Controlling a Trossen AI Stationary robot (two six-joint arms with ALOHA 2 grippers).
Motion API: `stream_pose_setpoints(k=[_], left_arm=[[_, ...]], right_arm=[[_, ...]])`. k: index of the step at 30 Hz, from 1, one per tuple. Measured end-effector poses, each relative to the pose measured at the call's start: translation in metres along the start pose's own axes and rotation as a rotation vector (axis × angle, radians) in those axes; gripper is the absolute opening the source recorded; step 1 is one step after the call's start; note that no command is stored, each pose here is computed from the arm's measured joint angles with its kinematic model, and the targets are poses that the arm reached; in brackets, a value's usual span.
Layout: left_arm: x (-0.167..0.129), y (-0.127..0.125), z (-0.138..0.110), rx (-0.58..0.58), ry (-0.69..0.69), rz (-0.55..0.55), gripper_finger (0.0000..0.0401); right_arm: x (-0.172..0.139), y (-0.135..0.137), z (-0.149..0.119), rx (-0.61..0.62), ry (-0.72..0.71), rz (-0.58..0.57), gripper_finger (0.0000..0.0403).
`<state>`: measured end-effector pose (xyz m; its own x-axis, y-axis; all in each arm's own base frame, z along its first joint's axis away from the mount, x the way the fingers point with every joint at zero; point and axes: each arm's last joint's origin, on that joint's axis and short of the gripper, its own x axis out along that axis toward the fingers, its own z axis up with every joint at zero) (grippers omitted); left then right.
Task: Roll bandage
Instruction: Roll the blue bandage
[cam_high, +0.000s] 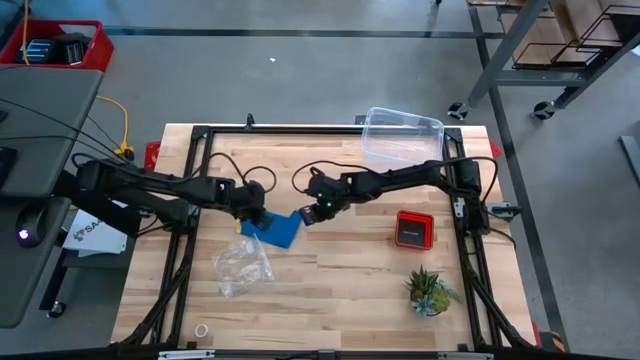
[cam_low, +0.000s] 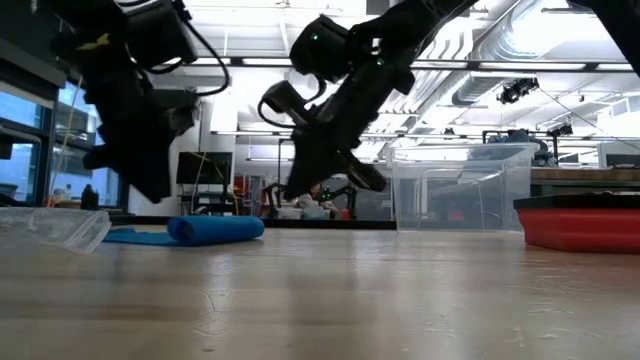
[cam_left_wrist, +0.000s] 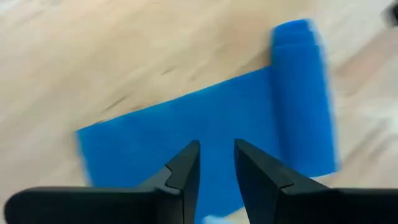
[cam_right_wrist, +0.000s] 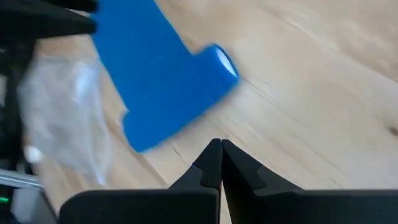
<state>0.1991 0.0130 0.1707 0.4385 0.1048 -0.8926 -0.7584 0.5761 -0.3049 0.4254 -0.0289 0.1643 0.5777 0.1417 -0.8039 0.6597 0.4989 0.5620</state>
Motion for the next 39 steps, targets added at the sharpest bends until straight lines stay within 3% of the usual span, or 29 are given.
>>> stream_pose_setpoints(k=[4, 10, 16, 21, 26, 28, 33, 39], left_arm=[[0.008, -0.009, 0.005, -0.008, -0.017, -0.079, 0.0075], [0.025, -0.017, 0.008, -0.081, 0.004, -0.12, 0.0006], [0.027, -0.034, 0.01, -0.111, -0.038, -0.259, 0.0019], [0.014, -0.049, 0.021, -0.055, -0.081, -0.272, 0.0055], [0.005, -0.055, 0.032, 0.044, -0.09, -0.109, 0.0117], [0.009, -0.053, 0.033, 0.041, -0.056, -0.059, 0.0143], [0.026, -0.061, 0.031, -0.001, 0.032, -0.067, 0.0192], [0.044, -0.071, 0.028, -0.004, 0.061, 0.018, 0.0214]], right_arm=[[0.0, -0.007, -0.006, -0.015, 0.048, -0.084, 0.0], [-0.022, -0.016, -0.004, -0.065, 0.049, -0.218, 0.0], [-0.06, -0.028, 0.004, -0.126, 0.026, -0.367, 0.0], [-0.089, -0.043, 0.009, -0.162, 0.032, -0.397, 0.0], [-0.115, -0.069, 0.002, -0.112, 0.028, -0.414, 0.0], [-0.123, -0.079, -0.005, -0.094, 0.026, -0.42, 0.0], [-0.136, -0.1, -0.026, -0.021, 0.011, -0.419, 0.0], [-0.141, -0.119, -0.049, 0.087, -0.025, -0.359, 0.0]])
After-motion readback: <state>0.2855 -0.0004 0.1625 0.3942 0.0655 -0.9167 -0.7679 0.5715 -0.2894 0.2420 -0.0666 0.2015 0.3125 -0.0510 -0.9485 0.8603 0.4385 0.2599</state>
